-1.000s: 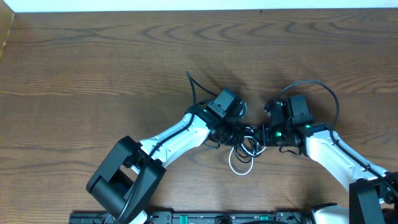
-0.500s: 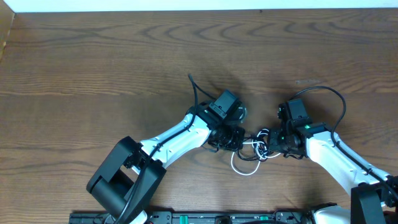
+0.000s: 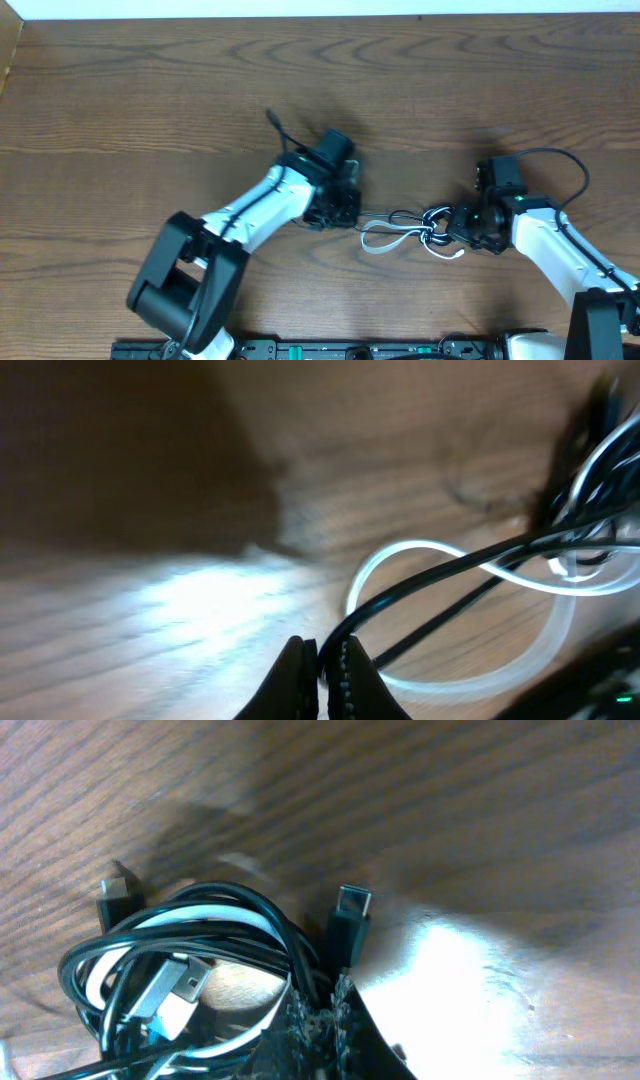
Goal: Untangle cables
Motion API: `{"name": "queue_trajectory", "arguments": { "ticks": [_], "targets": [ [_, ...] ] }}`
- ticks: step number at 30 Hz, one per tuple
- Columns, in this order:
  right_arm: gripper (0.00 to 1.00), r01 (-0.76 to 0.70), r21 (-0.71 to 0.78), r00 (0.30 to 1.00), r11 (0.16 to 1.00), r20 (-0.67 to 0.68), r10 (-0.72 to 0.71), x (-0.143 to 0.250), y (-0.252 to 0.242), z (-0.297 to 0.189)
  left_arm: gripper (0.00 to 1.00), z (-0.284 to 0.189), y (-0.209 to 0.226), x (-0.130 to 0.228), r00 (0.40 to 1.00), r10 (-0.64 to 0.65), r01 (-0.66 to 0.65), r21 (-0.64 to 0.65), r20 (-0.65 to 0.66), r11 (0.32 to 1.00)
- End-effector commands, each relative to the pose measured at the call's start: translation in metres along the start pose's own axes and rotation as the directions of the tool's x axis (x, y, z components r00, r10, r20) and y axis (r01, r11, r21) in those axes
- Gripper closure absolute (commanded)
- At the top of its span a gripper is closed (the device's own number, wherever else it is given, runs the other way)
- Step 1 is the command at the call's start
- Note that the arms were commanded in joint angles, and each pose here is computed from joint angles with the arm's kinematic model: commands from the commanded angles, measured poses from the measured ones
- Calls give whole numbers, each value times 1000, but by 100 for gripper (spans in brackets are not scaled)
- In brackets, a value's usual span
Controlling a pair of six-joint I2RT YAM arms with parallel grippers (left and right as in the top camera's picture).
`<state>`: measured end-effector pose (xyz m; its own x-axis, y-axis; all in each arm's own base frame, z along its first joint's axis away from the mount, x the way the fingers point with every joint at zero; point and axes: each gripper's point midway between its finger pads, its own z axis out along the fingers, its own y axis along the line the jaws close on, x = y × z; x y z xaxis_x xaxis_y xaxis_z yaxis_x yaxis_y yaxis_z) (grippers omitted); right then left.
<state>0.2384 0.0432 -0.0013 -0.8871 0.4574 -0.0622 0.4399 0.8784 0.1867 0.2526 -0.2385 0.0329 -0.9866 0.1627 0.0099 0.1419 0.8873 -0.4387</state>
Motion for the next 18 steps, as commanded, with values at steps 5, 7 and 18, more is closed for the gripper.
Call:
{"name": "queue_trajectory", "arguments": {
  "ticks": [5, 7, 18],
  "targets": [
    [99, -79, 249, 995, 965, 83, 60, -13, -64, 2, 93, -89, 63, -43, 952, -109, 133, -66, 287, 989],
    [99, -10, 152, 999, 988, 38, 5, -10, -45, 6, 93, -100, 55, -47, 943, -114, 120, 0, 312, 993],
    [99, 319, -608, 927, 727, 42, -373, 21, 97, -28, 89, -81, -20, -19, 977, 39, -71, 148, 211, 986]
  ]
}}
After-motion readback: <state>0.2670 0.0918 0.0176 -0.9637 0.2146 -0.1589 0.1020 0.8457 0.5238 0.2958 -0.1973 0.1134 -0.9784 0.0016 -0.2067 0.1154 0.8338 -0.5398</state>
